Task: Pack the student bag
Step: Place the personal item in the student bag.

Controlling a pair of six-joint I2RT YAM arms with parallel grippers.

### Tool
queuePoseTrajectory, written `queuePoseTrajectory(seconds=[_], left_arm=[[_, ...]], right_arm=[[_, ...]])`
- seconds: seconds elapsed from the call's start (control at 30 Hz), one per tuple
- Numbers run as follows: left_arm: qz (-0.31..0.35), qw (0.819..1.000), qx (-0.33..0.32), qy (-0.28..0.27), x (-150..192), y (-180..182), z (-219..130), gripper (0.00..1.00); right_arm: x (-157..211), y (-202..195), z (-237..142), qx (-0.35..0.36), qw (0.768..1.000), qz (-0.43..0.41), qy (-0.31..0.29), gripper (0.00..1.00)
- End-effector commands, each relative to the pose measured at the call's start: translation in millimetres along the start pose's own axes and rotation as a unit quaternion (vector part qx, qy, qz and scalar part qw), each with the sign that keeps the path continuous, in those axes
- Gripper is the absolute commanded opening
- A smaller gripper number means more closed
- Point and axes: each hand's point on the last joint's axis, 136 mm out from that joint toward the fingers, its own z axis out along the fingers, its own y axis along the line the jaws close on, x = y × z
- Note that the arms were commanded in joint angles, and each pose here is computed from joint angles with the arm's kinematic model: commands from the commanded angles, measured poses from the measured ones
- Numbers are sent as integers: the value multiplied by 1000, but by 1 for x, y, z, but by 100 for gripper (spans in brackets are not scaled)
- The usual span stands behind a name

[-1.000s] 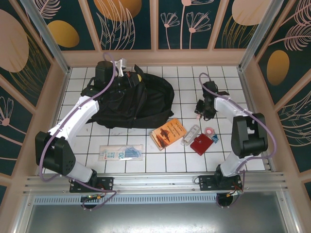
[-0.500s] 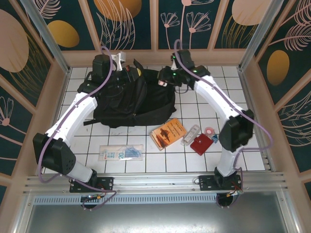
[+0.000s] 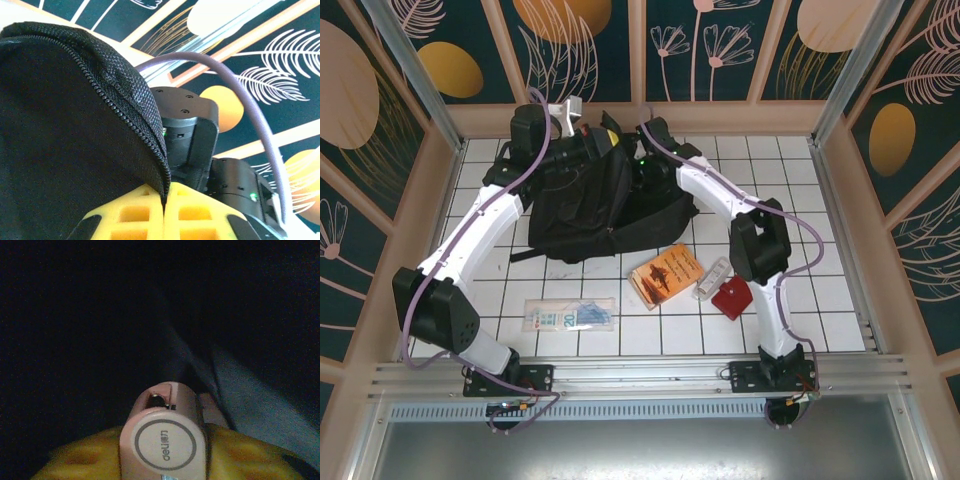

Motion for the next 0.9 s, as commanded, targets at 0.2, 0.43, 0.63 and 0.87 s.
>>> queuePoseTrajectory(seconds=[0.2,0.43,0.63,0.87], left_arm=[[47,997,45,-36,-22,-35,-12,0],[61,997,0,-43,-19,-15,-13,0],[60,997,-35,-39,-7,13,-10,0],[60,996,-47,-37,1,26,-9,0]], right_arm=[[-7,41,-17,-61,998,-12,-1,70],[-13,34,-64,-23,997,-54,-48,71],[-12,20,-126,6,991,-90,-101,70],[10,-70,-202,134,977,-10,-167,71]])
